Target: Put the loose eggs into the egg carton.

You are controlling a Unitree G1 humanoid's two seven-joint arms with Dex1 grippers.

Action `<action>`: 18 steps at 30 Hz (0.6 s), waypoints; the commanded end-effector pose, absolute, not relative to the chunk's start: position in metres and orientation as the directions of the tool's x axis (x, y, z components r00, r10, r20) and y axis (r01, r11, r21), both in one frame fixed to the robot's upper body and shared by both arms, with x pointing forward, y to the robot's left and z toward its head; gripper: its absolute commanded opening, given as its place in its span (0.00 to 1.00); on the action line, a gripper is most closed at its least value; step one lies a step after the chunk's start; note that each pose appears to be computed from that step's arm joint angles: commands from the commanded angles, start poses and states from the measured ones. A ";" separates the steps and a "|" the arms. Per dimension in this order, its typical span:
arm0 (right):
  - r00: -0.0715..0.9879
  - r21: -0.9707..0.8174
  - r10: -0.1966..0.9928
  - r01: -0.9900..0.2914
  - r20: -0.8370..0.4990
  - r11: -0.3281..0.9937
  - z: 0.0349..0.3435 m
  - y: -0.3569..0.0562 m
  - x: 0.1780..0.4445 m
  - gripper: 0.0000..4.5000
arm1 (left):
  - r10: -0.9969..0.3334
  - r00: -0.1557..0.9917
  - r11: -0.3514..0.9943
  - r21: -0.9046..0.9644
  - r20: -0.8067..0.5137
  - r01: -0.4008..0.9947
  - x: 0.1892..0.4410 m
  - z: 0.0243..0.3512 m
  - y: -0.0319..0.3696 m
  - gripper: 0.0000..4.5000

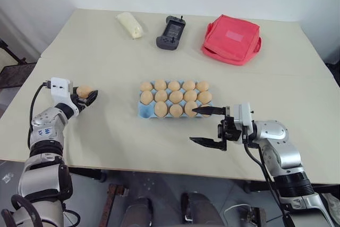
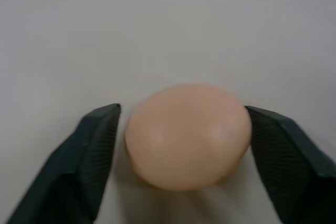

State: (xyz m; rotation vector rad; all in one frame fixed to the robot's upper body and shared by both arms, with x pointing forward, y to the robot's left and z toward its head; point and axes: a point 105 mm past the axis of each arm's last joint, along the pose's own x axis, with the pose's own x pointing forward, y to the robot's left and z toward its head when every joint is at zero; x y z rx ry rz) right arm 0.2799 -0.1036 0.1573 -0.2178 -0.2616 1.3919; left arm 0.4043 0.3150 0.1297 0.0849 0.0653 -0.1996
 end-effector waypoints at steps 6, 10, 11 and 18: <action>0.149 -0.335 0.986 -0.927 0.072 0.165 0.164 -0.103 0.277 1.00 | -0.360 0.928 0.924 0.172 0.090 0.342 0.392 0.160 0.300 0.60; 0.151 -0.332 0.986 -0.929 0.070 0.166 0.163 -0.104 0.277 1.00 | -0.643 0.759 0.747 0.302 0.101 0.593 0.371 0.176 0.246 0.60; 0.152 -0.330 0.986 -0.929 0.069 0.166 0.163 -0.104 0.277 1.00 | -0.693 0.716 0.702 0.312 0.089 0.640 0.367 0.178 0.233 0.60; 0.154 -0.329 0.986 -0.930 0.066 0.168 0.161 -0.103 0.277 1.00 | -0.885 0.466 0.433 0.336 -0.020 0.837 0.343 0.170 0.155 0.60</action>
